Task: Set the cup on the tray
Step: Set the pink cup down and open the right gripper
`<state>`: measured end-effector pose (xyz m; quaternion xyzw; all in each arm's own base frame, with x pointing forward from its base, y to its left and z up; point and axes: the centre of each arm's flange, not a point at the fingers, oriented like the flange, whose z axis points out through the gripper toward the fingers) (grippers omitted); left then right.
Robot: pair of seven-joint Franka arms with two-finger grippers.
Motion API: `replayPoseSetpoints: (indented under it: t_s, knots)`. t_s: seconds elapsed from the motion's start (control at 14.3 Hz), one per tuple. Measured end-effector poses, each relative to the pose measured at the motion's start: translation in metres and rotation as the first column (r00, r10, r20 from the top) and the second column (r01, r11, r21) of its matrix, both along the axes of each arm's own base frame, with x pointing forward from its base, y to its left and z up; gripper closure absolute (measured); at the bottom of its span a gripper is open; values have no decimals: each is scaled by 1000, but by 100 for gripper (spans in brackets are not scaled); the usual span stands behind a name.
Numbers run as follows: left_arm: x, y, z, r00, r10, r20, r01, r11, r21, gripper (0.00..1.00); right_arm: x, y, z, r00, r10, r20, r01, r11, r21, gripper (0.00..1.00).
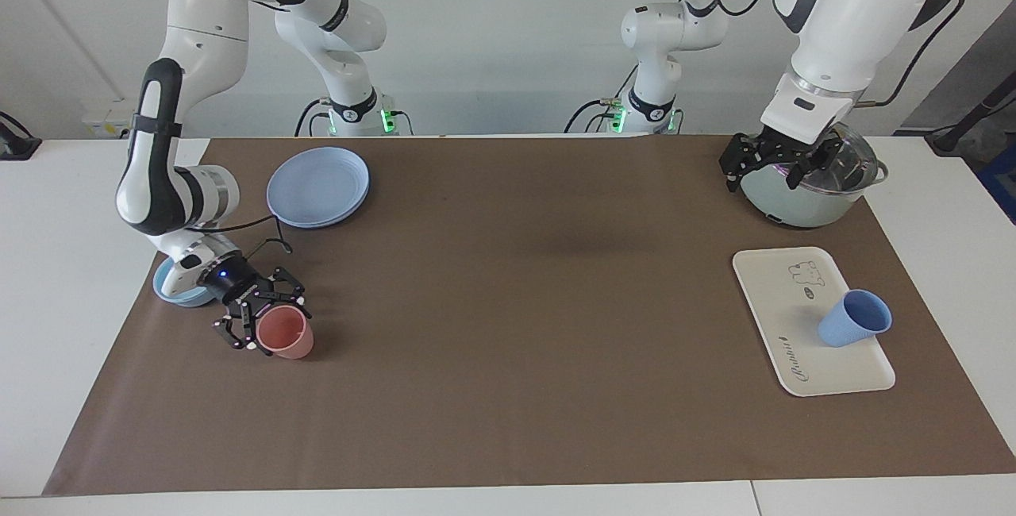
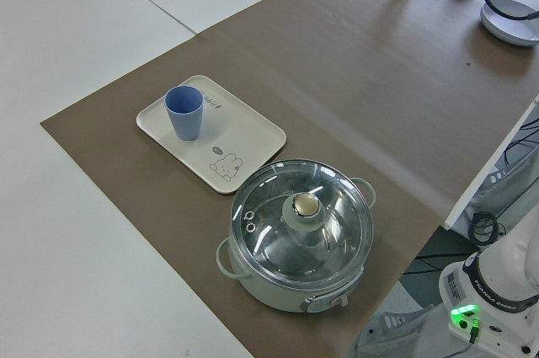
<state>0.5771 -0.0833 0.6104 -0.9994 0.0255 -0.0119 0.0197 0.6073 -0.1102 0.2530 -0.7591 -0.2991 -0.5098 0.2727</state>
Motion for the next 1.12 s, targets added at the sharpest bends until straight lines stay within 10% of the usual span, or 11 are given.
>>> replayPoseSetpoints:
  t_s: [0.84, 1.12]
  knots:
    - [11, 17, 9, 998, 46, -34, -49, 995, -89, 0, 2, -10, 38, 998, 27, 63, -29, 999, 33, 0]
    - [20, 15, -6, 997, 41, -66, -46, 995, -86, 0, -1, -12, 105, 997, 65, -39, -64, 998, 29, 0]
